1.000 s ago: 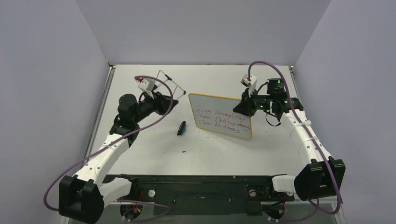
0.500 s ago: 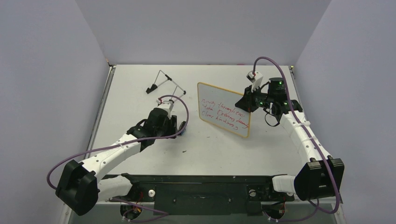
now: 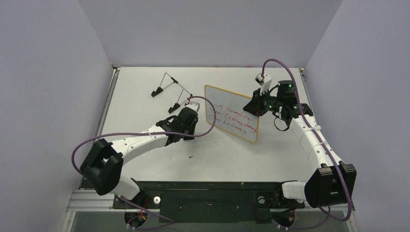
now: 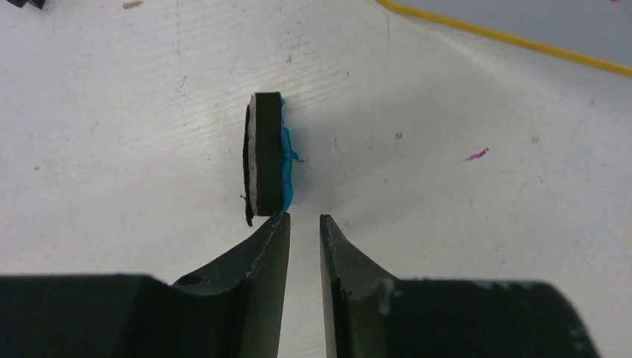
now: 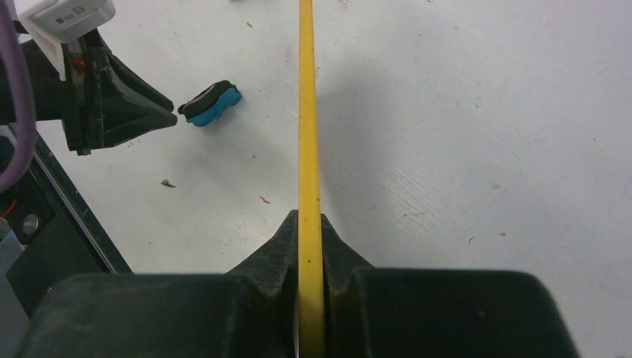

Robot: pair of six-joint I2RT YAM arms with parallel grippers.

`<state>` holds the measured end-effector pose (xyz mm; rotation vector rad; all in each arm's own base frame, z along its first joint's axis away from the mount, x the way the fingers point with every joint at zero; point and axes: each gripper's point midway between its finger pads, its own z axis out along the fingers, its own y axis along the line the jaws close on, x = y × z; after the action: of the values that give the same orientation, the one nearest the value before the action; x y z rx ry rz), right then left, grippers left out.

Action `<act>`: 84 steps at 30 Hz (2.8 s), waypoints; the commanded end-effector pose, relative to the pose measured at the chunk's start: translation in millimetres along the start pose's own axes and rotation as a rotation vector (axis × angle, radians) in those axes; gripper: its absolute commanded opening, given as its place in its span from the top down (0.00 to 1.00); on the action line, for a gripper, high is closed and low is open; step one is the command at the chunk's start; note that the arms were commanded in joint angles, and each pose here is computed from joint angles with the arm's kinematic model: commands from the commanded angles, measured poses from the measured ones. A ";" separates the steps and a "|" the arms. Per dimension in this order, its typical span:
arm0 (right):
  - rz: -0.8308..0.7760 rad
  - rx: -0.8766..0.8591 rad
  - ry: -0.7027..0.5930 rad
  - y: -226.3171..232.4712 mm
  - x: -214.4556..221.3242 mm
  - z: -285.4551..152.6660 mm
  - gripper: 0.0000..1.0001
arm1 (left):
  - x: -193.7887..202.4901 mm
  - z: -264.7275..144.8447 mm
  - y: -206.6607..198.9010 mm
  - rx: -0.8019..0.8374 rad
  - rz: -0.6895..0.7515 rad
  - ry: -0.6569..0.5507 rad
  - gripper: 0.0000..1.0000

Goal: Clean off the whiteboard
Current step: Pick up the whiteboard eraser from the center of the board.

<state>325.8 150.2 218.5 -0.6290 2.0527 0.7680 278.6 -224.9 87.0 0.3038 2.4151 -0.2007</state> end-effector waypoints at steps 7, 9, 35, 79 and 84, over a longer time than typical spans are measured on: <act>-0.052 0.002 -0.040 0.0 -10.4 -0.2 1.00 | -24.3 35.2 -2.4 0.002 -0.014 -0.011 0.96; -0.053 0.000 -0.040 0.6 -10.4 0.0 1.00 | -24.6 41.6 3.5 -0.007 -0.031 -0.003 0.96; -0.063 -0.015 -0.018 4.2 -6.1 5.0 1.00 | -33.8 23.9 68.5 -0.125 -0.190 -0.040 0.72; -0.091 -0.069 0.022 12.5 4.1 9.1 1.00 | -45.6 31.7 24.5 0.125 -0.119 -0.085 1.00; -0.094 -0.107 0.040 18.6 9.3 12.8 1.00 | -65.4 -19.8 -28.0 0.479 -0.134 -0.376 1.00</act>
<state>319.6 161.4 212.3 -0.7417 2.0297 0.7802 305.2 -201.5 65.8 0.1733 2.4120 -0.4140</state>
